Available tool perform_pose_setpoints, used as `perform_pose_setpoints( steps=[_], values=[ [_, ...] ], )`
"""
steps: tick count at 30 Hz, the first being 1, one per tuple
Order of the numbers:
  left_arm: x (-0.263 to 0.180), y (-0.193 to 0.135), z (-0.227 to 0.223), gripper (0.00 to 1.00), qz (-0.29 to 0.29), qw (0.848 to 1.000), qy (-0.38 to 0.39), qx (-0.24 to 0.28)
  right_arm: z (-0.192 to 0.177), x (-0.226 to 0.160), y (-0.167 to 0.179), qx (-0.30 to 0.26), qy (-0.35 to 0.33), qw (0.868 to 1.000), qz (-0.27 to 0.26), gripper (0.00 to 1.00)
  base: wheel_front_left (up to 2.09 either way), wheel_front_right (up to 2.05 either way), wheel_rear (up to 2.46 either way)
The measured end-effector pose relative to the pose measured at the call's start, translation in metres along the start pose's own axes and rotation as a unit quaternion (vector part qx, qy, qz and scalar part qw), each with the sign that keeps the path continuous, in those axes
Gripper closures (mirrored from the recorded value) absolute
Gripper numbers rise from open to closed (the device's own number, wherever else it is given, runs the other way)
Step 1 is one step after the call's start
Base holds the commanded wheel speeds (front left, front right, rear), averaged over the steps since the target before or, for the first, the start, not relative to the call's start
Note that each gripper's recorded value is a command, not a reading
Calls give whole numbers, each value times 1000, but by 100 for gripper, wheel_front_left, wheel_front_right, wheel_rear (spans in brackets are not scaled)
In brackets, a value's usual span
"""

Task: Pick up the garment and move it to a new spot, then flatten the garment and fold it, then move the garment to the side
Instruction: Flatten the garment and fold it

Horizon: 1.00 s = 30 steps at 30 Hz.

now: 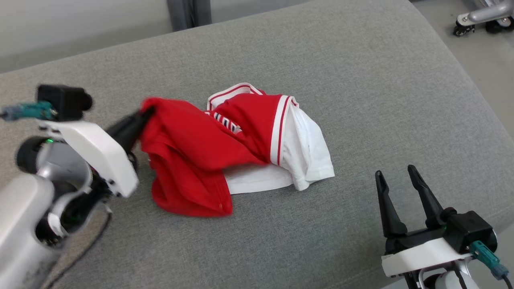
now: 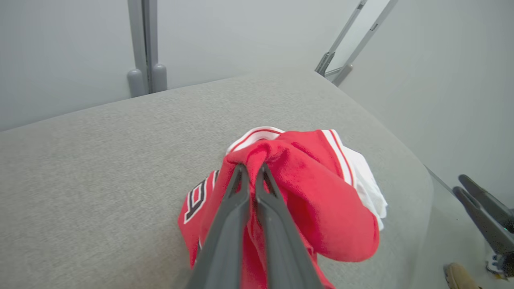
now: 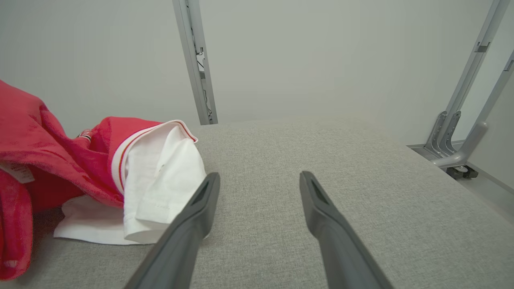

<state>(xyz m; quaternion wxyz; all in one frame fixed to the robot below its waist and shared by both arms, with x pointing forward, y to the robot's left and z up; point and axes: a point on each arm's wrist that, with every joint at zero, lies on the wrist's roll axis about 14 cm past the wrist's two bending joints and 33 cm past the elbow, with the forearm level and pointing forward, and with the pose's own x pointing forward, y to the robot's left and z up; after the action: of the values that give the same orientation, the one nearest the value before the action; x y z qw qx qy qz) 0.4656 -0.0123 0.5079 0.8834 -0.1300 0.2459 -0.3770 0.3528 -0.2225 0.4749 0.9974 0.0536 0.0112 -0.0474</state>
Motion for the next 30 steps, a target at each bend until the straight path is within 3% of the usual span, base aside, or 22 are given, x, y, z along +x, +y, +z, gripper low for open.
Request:
perform_pose_setpoints(
  steps=[2,6,7,8,9,14,17,23,30],
  values=[
    [18,62,-6,100,82,996,25,-5,-5,4,0,1,8,1000,-1,0,0,0,0],
    [33,113,-32,100,149,988,50,-7,-12,2,-10,-2,21,1000,-17,0,0,0,0],
    [36,121,-38,76,160,986,50,-6,-14,1,-13,-3,24,999,-21,0,0,0,0],
    [39,126,-46,32,166,985,54,-8,-15,0,-15,-4,27,999,-25,0,0,0,0],
    [41,128,-53,0,170,984,55,-10,-16,0,-17,-3,29,999,-28,0,0,0,0],
    [32,136,-36,0,204,978,-28,15,-19,-1,-16,-3,32,999,-26,0,0,0,0],
    [17,121,-42,0,197,979,-51,16,-18,-2,-13,-4,30,999,-22,0,0,0,0],
    [-10,67,-91,0,135,991,-4,-11,-16,1,5,-7,23,1000,9,0,0,0,0],
    [-7,39,-100,0,108,994,13,-21,-11,2,9,-9,16,1000,17,0,0,0,0]
  ],
)
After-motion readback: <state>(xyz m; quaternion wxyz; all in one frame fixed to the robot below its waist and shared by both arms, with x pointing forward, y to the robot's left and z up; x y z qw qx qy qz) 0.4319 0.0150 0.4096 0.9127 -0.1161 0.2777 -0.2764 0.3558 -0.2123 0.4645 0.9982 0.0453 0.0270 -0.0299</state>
